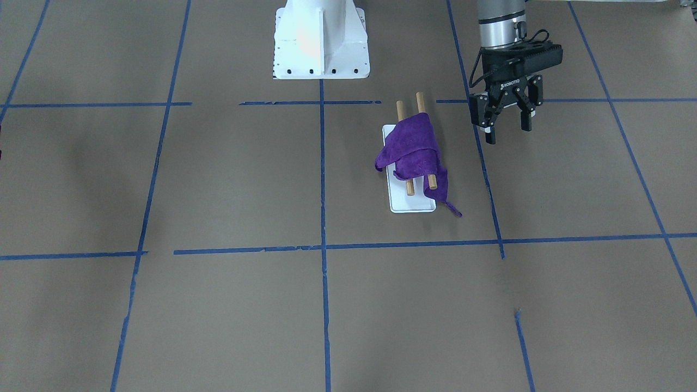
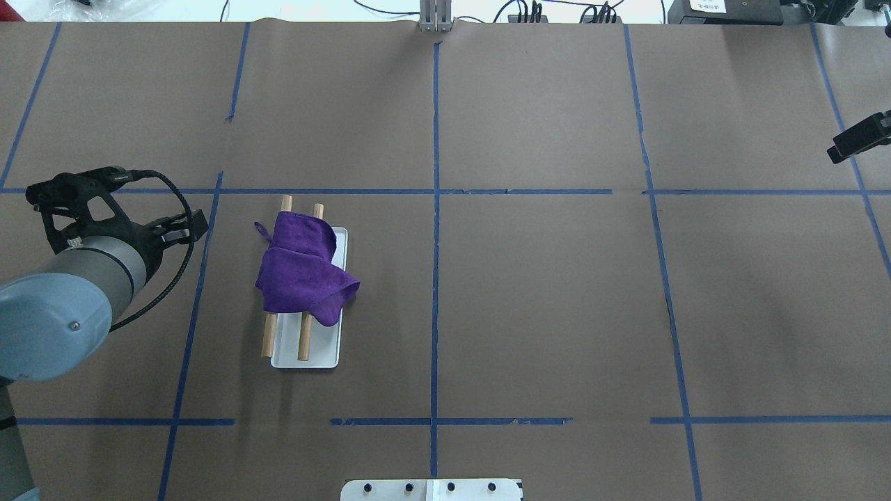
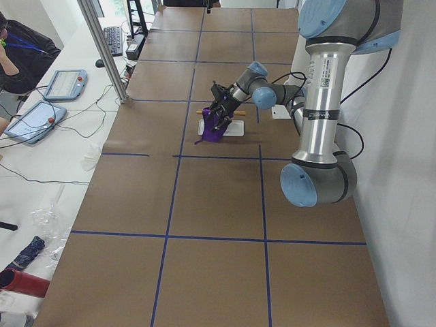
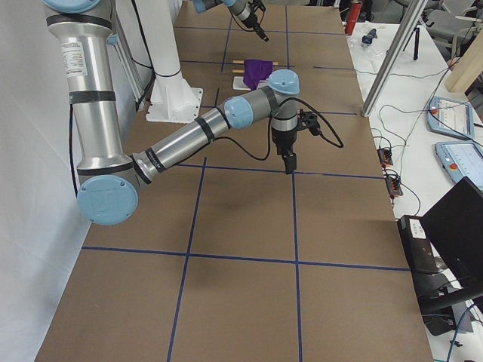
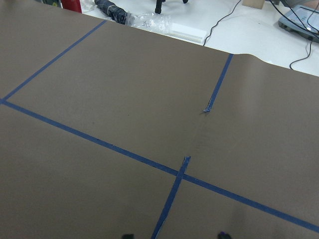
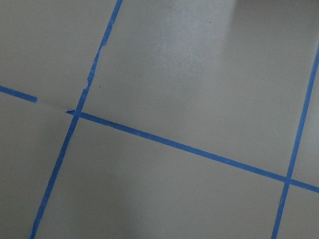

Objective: Hang towel on rack

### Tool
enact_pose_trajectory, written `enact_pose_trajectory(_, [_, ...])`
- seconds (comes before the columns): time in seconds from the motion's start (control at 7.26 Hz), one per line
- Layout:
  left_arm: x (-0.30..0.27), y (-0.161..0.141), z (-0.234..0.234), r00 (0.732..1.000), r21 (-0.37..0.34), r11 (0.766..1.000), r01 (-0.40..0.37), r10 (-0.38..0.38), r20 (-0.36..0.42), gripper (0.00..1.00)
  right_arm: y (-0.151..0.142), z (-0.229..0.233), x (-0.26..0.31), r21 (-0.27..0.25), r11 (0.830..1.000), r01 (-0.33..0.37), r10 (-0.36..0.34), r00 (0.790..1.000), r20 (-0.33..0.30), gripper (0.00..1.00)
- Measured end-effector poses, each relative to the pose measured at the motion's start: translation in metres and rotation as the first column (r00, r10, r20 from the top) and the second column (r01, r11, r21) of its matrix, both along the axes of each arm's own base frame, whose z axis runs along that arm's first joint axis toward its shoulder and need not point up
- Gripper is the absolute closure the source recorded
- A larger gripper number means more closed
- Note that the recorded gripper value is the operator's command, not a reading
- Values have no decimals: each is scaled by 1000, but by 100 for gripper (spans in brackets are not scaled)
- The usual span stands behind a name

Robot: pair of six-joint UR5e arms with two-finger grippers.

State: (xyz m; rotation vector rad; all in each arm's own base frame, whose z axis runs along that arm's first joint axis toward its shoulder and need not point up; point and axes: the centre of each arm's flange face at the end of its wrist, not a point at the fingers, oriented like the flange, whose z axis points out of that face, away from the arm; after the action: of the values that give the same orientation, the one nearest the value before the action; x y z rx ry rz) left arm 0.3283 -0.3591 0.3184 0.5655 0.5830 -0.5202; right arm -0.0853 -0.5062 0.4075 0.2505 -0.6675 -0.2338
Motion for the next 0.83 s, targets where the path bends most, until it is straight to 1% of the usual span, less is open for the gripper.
enact_pose_trajectory(0.14, [-15,-13,1,997,10,998,-56,56,48,0,-3,3,1,14,1000,-2,2,1000,-1,0])
enact_pose_trajectory(0.28, [-35,-28,1,988,17,993,-119,117,100,0,-4,7,4,18,1000,-7,7,1000,-5,0])
enact_pose_trajectory(0.41, [-62,-47,3,970,21,981,-191,186,159,0,-4,14,7,11,1000,-13,13,1000,-12,0])
enact_pose_trajectory(0.55, [-98,-71,8,937,17,961,-275,264,229,0,-4,21,10,-5,1000,-21,21,1000,-19,0])
enact_pose_trajectory(0.69, [-136,-96,20,893,-5,933,-360,346,289,0,-4,29,14,-25,999,-32,31,999,-22,0])
enact_pose_trajectory(0.83, [-174,-120,39,845,-41,898,-437,426,323,0,-2,37,19,-47,998,-40,39,999,-19,0])
